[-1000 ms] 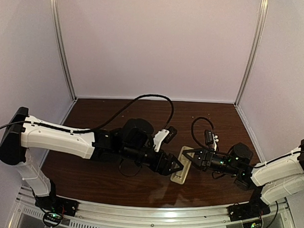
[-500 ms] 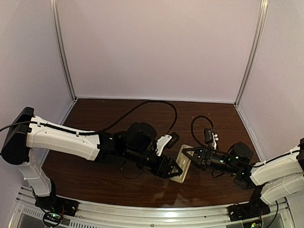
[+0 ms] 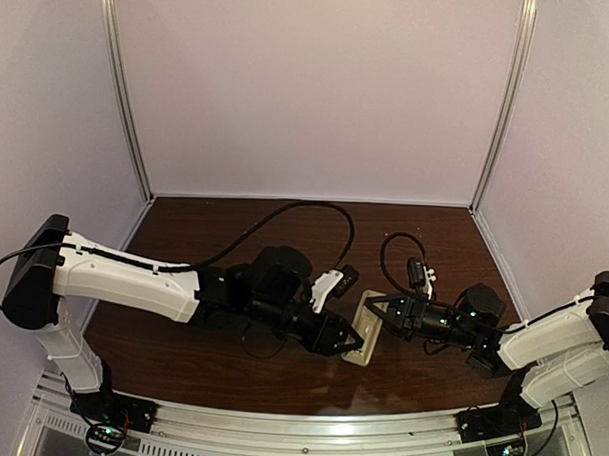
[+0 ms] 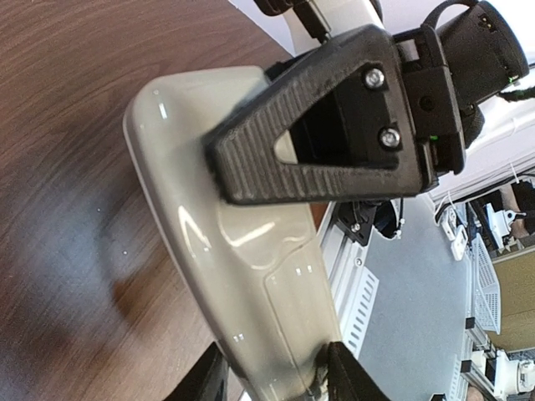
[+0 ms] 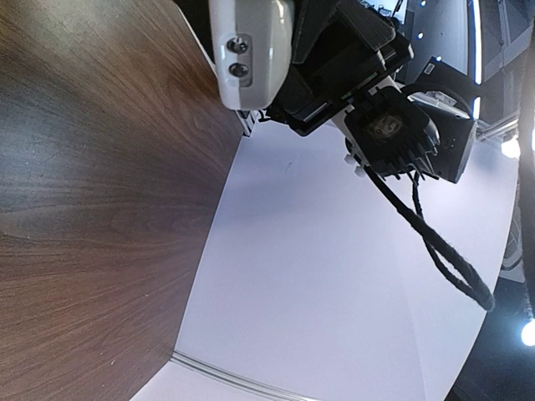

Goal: Load the batteries into the remote control
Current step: Press the battery cover on the remote control without the battery cover.

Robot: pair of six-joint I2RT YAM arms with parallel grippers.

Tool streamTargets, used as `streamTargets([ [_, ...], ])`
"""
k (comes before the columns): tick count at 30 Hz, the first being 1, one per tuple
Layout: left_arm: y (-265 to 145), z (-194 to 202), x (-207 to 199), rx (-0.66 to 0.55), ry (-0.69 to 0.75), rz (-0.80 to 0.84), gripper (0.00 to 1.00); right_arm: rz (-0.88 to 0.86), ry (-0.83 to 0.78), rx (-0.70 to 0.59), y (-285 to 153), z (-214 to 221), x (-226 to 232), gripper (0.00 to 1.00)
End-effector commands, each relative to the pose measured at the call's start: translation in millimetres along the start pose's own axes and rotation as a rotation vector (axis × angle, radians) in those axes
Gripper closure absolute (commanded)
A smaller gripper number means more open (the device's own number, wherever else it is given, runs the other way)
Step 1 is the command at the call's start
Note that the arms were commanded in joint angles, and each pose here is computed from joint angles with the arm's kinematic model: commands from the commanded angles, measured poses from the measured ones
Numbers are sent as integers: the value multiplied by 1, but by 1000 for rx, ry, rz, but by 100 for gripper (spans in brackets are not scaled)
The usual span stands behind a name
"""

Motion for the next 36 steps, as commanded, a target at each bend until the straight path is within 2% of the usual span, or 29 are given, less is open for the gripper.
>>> streamTargets([
  [1,11,35,21,97,8,-52,60,-191,-3,-8,0,-7,47,100],
  [12,24,51,14,214,92,-82,59,-188,-1,-17,1,-14,48,100],
  [20,26,58,14,245,103,-75,60,-201,-6,-30,-3,-20,55,100],
  [30,32,65,11,312,166,-97,50,-189,-15,-25,-1,-22,58,100],
  [33,29,61,14,289,151,-129,47,-173,-17,-25,-1,-22,55,100],
  [36,17,43,16,213,135,-157,37,-134,-25,-29,-1,-22,47,100],
])
Point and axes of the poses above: each gripper's point midway between its finger pads, its own y axis out along the fingers, its own x axis along the line the jaws close on, z = x × y, the point moved 4 cm from there along -y, back along the fingers, and after that the axes turned 12 degrees about y, right-handed, at the moved point
